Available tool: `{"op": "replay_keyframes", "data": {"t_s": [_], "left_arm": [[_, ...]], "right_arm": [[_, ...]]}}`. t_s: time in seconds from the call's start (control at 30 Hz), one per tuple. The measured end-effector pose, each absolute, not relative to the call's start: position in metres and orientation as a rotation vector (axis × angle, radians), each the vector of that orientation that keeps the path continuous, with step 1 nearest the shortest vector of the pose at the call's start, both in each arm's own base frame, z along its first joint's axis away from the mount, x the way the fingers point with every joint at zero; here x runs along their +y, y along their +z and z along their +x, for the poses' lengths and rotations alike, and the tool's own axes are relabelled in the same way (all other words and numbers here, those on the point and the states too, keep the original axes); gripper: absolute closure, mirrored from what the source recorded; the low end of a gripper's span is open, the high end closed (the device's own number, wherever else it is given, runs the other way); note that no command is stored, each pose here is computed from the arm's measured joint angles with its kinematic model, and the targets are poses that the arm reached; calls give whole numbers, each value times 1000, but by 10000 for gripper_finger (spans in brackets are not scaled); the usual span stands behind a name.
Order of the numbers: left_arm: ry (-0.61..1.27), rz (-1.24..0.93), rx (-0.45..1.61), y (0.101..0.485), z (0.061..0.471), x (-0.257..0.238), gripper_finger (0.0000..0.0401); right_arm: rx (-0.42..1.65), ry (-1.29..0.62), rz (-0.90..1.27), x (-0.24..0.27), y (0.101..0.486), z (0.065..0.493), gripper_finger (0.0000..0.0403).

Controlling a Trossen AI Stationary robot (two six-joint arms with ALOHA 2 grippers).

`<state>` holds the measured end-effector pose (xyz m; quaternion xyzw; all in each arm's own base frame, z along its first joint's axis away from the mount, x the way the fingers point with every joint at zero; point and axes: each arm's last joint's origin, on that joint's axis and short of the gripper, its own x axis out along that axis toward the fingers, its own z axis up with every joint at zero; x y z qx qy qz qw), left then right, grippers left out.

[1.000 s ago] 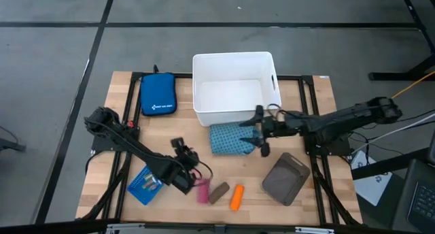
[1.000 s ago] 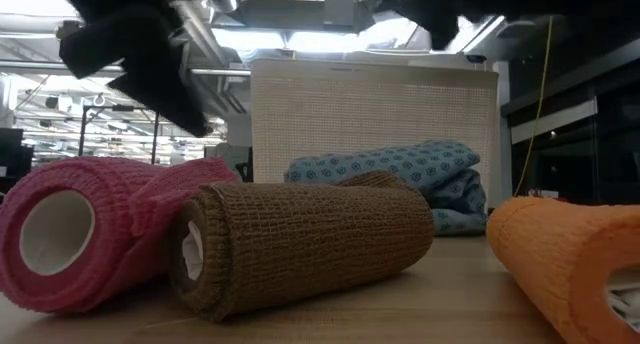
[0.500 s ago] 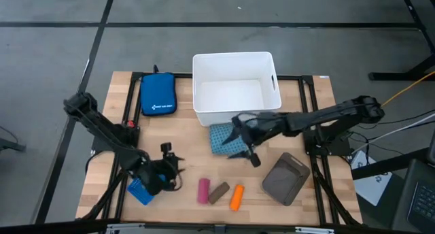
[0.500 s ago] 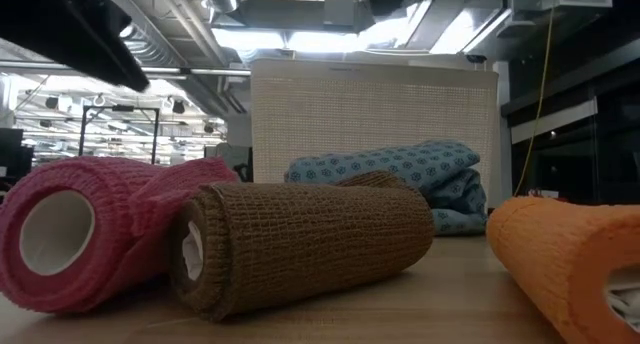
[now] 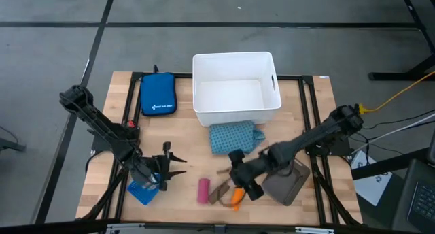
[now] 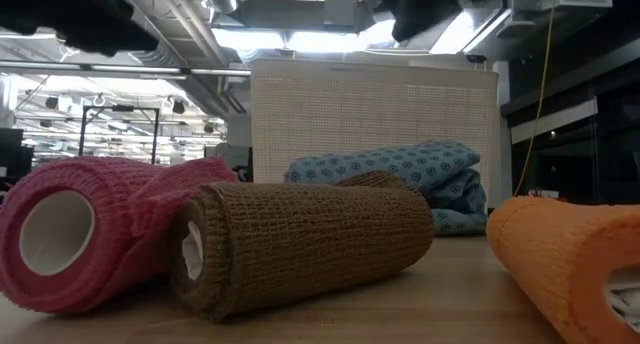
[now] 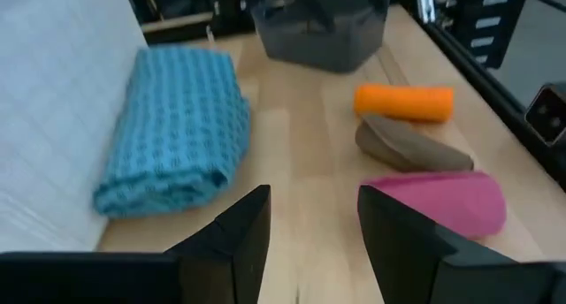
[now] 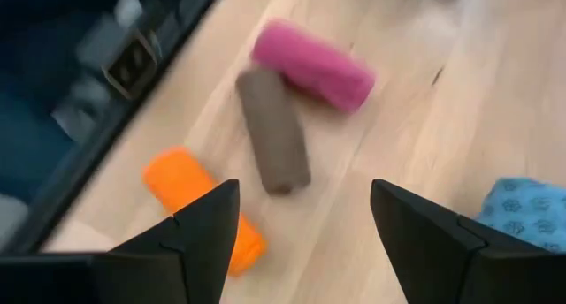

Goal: Pick & Place Medicine items
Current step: Put the orange bandage into the black bin

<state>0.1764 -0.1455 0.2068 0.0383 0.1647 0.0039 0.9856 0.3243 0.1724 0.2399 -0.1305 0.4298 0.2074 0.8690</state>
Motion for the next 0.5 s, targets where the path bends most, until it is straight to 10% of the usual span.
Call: {"op": "replay_keyframes", "data": {"t_s": [0.5], "left_arm": [[-10,111,269,214,182,-144,233]], "right_arm": [[1173,509,-632,222,167,316,145]]}}
